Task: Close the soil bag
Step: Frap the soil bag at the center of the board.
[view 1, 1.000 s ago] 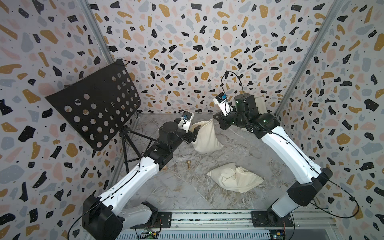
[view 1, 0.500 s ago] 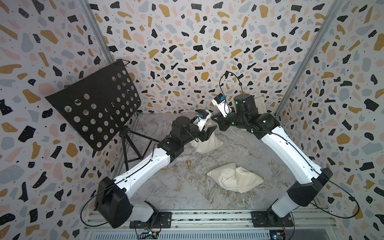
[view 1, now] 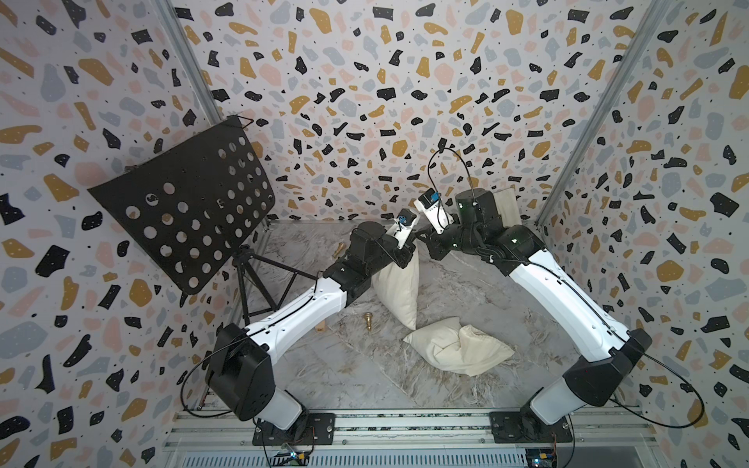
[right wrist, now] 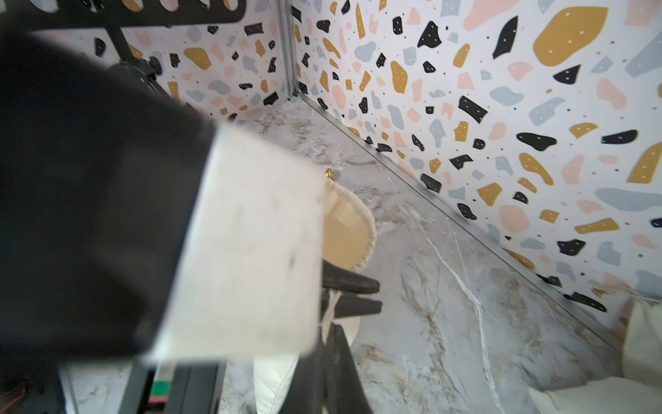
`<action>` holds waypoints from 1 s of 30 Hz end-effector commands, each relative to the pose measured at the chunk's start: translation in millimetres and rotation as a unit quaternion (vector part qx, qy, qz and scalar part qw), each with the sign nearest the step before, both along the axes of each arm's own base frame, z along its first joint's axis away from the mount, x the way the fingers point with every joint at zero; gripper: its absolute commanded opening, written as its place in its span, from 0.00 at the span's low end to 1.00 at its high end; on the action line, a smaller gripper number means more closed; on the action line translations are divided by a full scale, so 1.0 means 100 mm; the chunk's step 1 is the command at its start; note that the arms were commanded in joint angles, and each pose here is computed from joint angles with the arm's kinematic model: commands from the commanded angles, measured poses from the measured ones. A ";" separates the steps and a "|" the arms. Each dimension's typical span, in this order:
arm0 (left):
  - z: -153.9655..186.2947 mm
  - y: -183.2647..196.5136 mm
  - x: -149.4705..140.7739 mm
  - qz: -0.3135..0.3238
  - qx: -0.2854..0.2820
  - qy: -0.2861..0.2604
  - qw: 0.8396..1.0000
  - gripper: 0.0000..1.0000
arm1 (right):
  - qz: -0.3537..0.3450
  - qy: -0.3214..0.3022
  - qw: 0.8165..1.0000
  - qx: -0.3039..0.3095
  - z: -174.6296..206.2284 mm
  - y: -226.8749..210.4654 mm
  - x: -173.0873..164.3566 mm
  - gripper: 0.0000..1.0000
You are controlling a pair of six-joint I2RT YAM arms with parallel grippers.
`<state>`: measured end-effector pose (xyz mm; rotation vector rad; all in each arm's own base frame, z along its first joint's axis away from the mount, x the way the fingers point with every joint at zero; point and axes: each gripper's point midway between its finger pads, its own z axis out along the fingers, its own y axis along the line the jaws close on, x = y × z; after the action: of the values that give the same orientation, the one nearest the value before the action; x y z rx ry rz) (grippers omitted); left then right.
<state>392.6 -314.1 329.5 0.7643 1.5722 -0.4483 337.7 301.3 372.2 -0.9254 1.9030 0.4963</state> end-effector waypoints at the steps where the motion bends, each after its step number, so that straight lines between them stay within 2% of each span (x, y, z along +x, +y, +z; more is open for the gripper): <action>1: -0.48 0.28 0.28 0.094 0.033 0.037 0.994 0.05 | -0.019 -0.117 0.991 0.055 0.86 -0.33 -0.29 0.00; 6: -0.89 0.53 0.44 0.157 0.079 0.060 0.983 0.11 | -0.073 -0.166 0.982 0.047 1.04 -0.68 -0.37 0.00; 9: -1.20 0.77 0.58 0.211 0.114 0.083 0.967 0.20 | -0.094 -0.191 0.975 0.065 1.19 -0.86 -0.45 0.00; 13: -1.51 1.08 0.71 0.261 0.154 0.112 0.946 0.24 | -0.138 -0.224 0.961 0.083 1.35 -1.13 -0.51 0.00; 16: -1.66 1.37 0.79 0.296 0.173 0.129 0.930 0.24 | -0.186 -0.243 0.948 0.092 1.41 -1.38 -0.50 0.00; 19: -1.72 1.68 0.86 0.327 0.173 0.147 0.917 0.18 | -0.234 -0.253 0.933 0.104 1.44 -1.64 -0.48 0.00; 21: -1.66 1.87 0.89 0.341 0.168 0.149 0.913 0.13 | -0.249 -0.250 0.929 0.109 1.42 -1.72 -0.44 0.00; 24: -1.43 2.10 0.94 0.352 0.168 0.132 0.911 0.12 | -0.233 -0.230 0.937 0.119 1.34 -1.64 -0.35 0.00; 26: -1.24 2.18 0.94 0.343 0.171 0.114 0.917 0.16 | -0.204 -0.213 0.947 0.128 1.28 -1.47 -0.29 0.00; 27: -1.18 2.18 0.94 0.333 0.173 0.107 0.921 0.18 | -0.184 -0.203 0.953 0.132 1.24 -1.37 -0.26 0.00; 30: -1.09 1.90 0.86 0.248 0.166 0.097 0.949 0.26 | -0.107 -0.150 0.973 0.138 1.04 -0.96 -0.14 0.00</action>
<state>464.1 -213.2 256.3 0.6701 1.7931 -0.1165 327.0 225.6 383.2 -0.7082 1.8074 0.4010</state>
